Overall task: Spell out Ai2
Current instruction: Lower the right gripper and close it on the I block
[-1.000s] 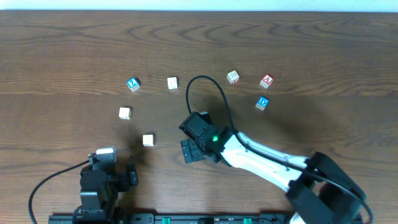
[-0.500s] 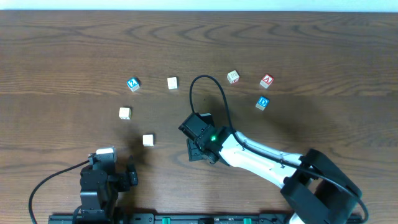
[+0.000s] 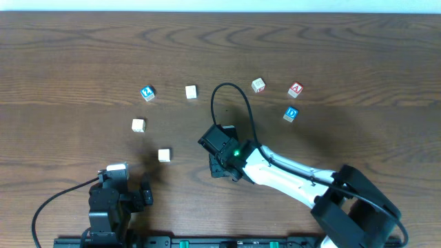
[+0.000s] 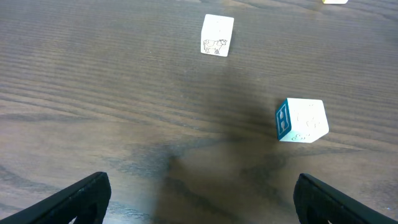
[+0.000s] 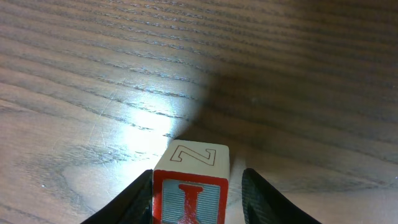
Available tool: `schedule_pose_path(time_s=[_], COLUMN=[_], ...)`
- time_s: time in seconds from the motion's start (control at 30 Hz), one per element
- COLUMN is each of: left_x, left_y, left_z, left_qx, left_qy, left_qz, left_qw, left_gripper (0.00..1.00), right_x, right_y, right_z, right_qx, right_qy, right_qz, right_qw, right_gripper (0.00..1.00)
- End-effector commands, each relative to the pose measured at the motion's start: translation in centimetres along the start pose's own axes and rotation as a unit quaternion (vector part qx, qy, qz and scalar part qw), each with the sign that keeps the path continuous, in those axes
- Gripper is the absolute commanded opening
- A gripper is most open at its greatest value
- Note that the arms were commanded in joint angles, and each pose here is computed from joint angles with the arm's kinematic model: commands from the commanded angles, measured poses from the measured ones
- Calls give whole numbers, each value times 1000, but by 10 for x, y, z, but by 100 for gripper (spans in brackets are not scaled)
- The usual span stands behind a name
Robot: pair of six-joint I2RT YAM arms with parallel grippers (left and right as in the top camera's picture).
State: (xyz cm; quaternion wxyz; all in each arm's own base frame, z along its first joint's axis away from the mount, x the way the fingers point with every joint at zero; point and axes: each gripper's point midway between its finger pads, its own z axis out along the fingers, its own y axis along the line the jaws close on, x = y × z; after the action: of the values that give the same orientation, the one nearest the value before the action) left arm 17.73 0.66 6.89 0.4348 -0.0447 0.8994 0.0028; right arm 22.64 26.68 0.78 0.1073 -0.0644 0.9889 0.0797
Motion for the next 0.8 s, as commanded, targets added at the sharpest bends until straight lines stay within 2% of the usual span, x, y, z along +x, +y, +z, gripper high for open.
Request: schedule_pose_path(time_s=[0.0, 0.77], left_x=[15, 15], left_y=[2, 2], left_z=[4, 4], left_qx=[-5, -5], left_qy=[24, 24], left_qz=[4, 4], left_qw=[1000, 1000], left_gripper=[95, 95], right_x=[-8, -8], right_y=[2, -2], right_z=[-3, -3], right_qx=[0, 9], right_qy=[-12, -13], right_qz=[7, 6], right_qw=[1000, 1000], right_gripper=[44, 31])
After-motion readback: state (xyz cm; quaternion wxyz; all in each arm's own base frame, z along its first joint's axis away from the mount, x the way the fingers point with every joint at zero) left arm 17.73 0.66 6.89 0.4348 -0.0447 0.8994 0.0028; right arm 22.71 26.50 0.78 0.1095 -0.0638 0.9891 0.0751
